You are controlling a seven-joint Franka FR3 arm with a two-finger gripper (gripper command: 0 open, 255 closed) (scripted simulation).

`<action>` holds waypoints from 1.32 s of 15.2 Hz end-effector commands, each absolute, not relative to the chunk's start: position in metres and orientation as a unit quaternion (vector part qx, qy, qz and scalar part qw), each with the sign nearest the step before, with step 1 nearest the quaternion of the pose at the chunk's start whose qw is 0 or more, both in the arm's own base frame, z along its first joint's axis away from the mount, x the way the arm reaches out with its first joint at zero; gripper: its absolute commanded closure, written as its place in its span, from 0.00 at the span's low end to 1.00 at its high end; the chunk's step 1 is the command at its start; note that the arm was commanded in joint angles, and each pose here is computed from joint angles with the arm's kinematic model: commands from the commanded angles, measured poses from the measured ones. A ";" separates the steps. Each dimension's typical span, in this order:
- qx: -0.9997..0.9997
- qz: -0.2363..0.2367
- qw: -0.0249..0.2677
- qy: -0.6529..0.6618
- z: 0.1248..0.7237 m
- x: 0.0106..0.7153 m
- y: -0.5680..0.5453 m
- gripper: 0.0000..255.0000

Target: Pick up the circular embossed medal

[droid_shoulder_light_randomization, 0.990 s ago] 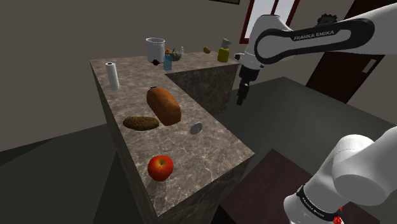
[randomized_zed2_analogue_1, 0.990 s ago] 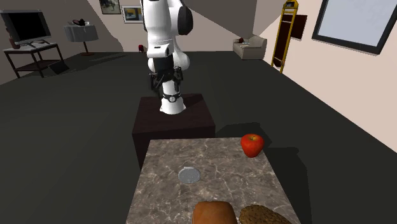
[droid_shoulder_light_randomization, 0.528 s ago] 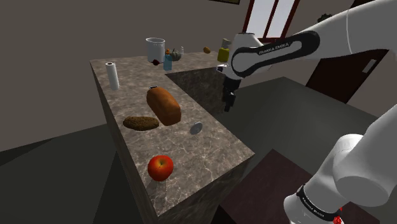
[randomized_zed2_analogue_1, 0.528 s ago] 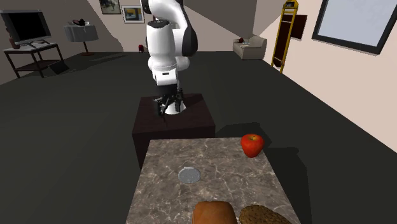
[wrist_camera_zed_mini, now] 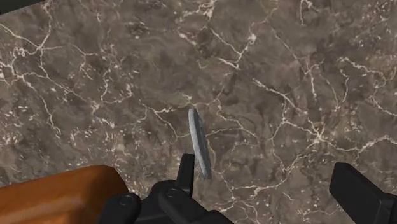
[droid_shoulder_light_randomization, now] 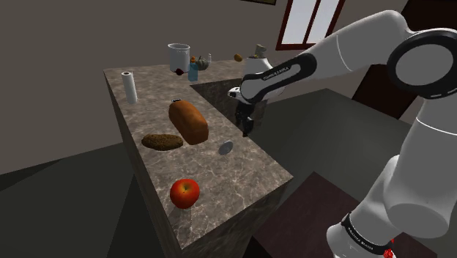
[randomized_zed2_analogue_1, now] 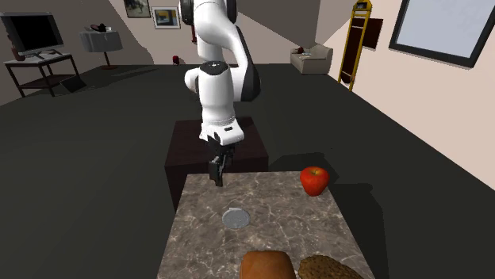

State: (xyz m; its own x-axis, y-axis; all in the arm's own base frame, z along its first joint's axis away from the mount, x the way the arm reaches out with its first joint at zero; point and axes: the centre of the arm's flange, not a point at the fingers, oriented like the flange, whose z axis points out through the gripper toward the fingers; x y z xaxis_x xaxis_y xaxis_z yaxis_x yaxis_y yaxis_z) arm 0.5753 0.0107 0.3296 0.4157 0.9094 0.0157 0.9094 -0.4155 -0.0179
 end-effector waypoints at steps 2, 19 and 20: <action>-0.809 0.001 0.011 -0.588 0.298 0.600 0.025 0.00; -0.749 0.006 0.010 -0.662 0.208 0.635 0.056 1.00; -0.749 0.006 0.010 -0.662 0.208 0.635 0.056 1.00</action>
State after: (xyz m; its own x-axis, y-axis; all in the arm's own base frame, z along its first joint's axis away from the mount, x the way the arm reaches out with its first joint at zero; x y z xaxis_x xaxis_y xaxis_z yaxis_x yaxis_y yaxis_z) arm 0.6352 0.0563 0.2084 0.1233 0.9924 0.0042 0.9921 -0.1232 -0.0221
